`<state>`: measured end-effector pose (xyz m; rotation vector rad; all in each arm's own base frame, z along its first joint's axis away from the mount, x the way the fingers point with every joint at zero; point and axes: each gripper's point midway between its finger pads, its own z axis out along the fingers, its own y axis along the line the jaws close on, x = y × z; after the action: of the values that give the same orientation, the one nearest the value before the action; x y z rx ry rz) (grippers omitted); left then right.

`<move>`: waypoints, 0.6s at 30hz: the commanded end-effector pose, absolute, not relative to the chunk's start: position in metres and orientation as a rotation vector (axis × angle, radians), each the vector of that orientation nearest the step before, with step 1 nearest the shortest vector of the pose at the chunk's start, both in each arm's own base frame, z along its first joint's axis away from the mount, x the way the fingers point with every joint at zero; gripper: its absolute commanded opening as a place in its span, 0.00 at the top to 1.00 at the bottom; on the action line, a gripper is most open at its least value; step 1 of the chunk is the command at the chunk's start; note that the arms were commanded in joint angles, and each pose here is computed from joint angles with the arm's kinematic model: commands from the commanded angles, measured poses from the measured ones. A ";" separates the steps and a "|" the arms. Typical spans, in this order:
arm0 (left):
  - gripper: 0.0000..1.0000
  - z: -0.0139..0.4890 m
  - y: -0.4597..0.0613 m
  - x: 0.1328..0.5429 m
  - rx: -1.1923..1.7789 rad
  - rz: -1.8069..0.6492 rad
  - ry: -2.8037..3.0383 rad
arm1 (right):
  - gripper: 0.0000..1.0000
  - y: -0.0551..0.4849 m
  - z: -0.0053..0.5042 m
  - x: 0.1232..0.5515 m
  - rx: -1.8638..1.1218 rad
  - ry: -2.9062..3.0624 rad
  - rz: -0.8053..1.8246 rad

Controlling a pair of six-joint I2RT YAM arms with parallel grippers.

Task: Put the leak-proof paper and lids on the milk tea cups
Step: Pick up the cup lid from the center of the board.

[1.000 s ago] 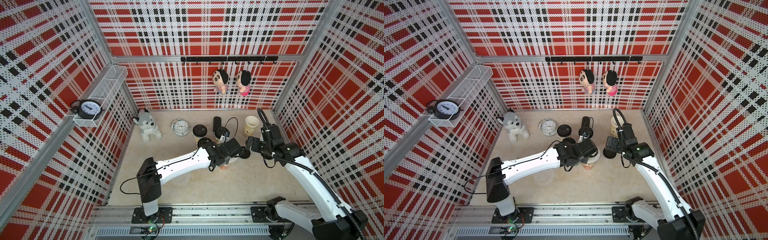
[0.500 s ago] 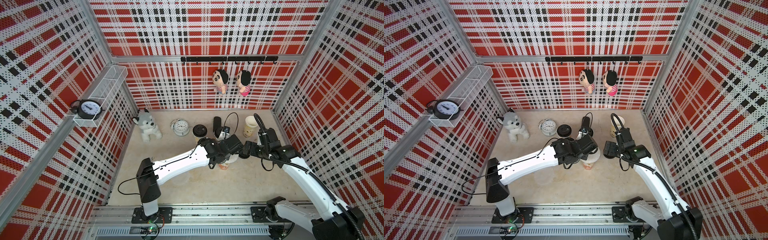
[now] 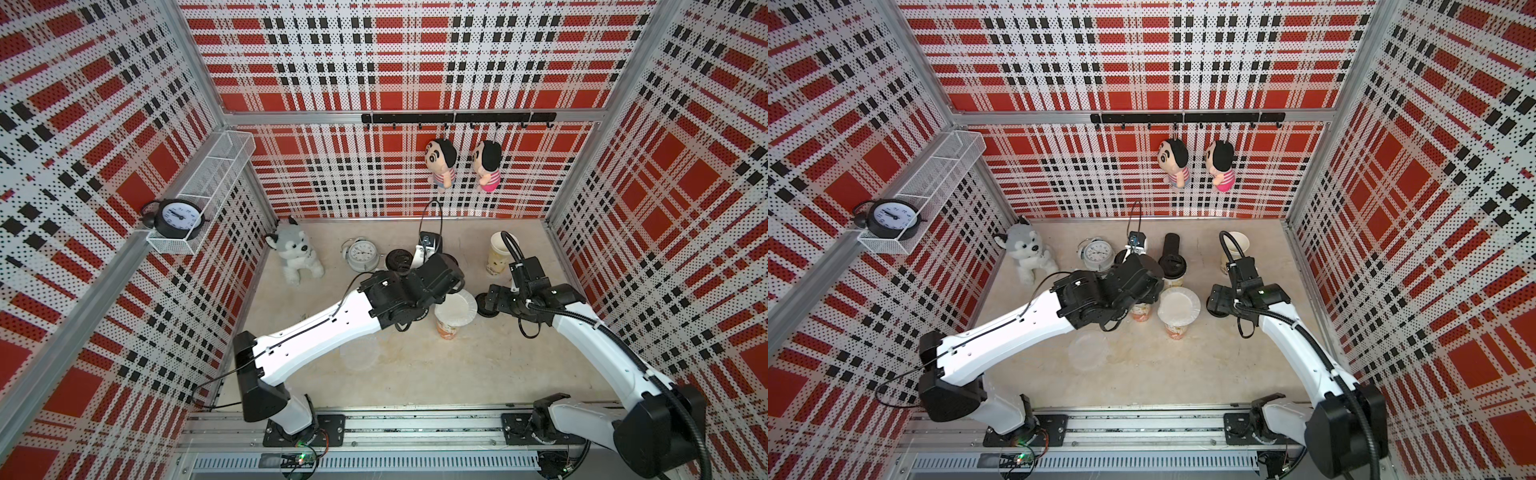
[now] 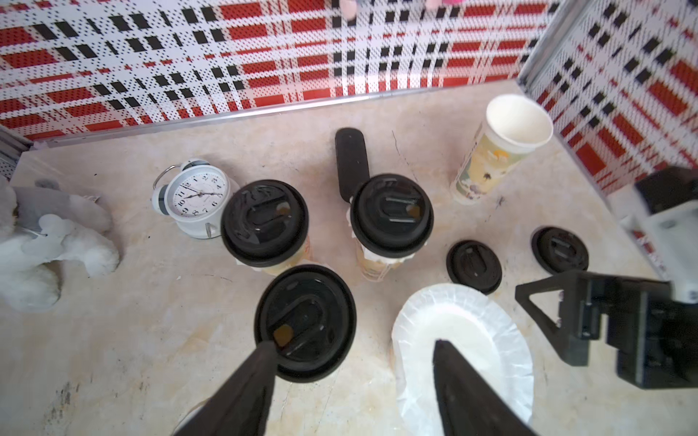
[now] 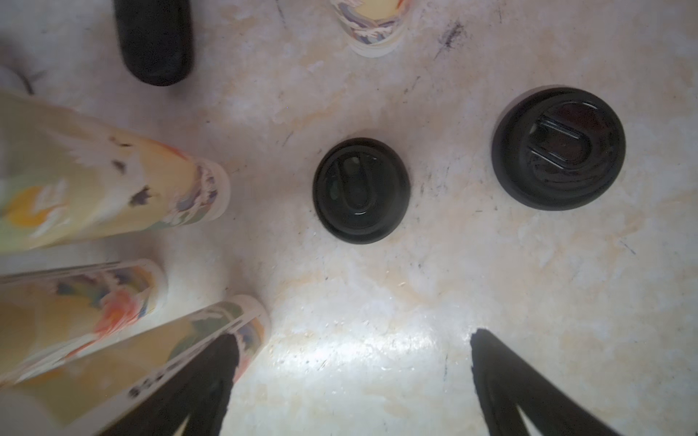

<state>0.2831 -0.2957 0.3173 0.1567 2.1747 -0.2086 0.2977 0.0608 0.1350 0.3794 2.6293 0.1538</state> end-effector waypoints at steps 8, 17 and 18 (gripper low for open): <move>0.27 0.337 -0.246 0.301 0.041 -0.297 2.123 | 0.03 0.062 0.088 0.345 0.332 2.729 0.143; 0.28 0.328 -0.231 0.312 0.007 -0.274 2.147 | 0.09 0.071 0.057 0.370 0.317 2.815 0.138; 0.28 0.326 -0.230 0.313 0.009 -0.270 2.150 | 0.09 0.071 0.054 0.371 0.315 2.826 0.131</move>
<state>0.3114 -0.2306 0.3241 0.0024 2.1582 -0.2522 0.3635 0.0706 0.0548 0.3284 2.8263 0.1280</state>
